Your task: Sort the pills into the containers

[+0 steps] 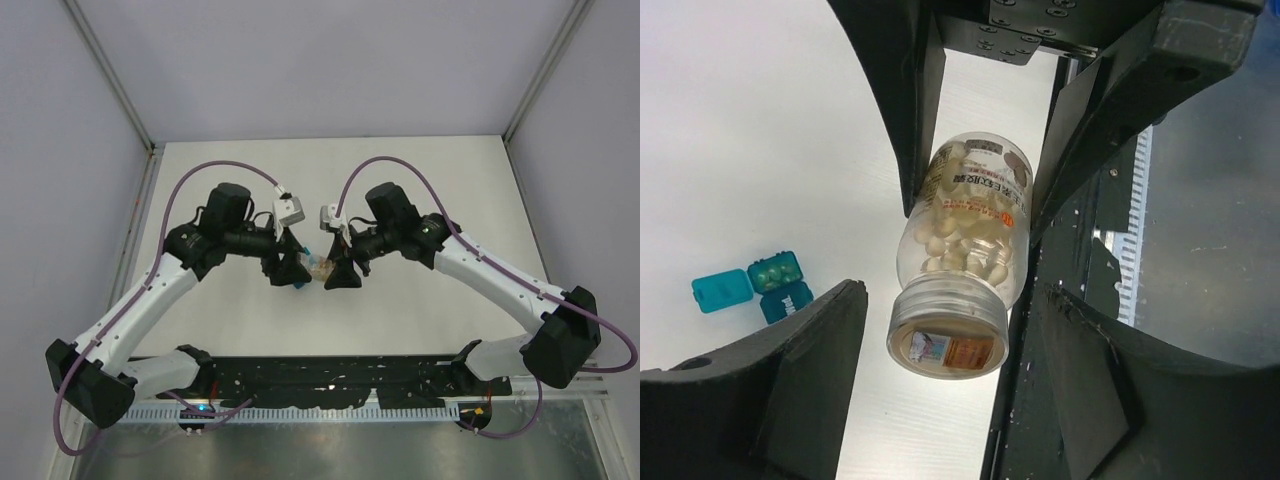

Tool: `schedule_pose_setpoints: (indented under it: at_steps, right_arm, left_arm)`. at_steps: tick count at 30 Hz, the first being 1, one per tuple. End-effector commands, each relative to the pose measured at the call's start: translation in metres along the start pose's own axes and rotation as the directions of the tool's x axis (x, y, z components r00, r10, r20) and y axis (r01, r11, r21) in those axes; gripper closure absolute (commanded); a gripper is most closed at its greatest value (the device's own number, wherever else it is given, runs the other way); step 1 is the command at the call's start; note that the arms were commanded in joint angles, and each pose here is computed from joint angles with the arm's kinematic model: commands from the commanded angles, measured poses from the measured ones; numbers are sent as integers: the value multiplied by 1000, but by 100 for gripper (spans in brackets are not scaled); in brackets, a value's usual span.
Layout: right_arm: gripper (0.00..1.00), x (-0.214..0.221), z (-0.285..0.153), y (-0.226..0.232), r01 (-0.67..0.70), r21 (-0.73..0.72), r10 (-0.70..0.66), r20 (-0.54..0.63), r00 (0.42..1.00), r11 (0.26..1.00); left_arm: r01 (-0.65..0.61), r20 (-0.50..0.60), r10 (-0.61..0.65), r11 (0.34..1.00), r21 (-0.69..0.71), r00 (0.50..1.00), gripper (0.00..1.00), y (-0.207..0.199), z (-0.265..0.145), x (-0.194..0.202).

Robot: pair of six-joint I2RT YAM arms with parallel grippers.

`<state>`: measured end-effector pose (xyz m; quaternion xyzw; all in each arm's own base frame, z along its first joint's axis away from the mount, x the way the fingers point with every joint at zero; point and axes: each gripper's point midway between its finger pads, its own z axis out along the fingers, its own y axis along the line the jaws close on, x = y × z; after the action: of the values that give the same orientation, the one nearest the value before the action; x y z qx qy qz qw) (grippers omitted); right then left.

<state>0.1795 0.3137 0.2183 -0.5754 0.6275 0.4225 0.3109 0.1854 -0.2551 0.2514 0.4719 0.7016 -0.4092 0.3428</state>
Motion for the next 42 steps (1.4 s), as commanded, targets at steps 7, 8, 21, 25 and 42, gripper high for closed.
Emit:
schedule_pose_setpoints:
  at_steps: [7,8,21,25,42]
  right_arm:
    - [94,-36,-12,6,99,10,-99,92,991,995]
    - [94,-35,-11,6,98,9,-98,90,991,995]
    - [94,-30,-10,18,114,-62,-109,82,991,992]
    - [94,-26,-9,19,108,-81,-102,70,992,991]
    - [94,-21,-2,16,94,-75,-90,54,994,993]
  left_arm:
    - [-20,47,17,998,57,999,68,-8,-4,-9]
    - [-22,46,19,998,65,999,79,-9,-4,-9]
    - [-178,-70,193,968,180,979,100,-17,-11,10]
    - [-221,-75,235,961,164,969,100,-12,-11,10]
    - [-214,-36,216,976,43,976,100,2,-13,-11]
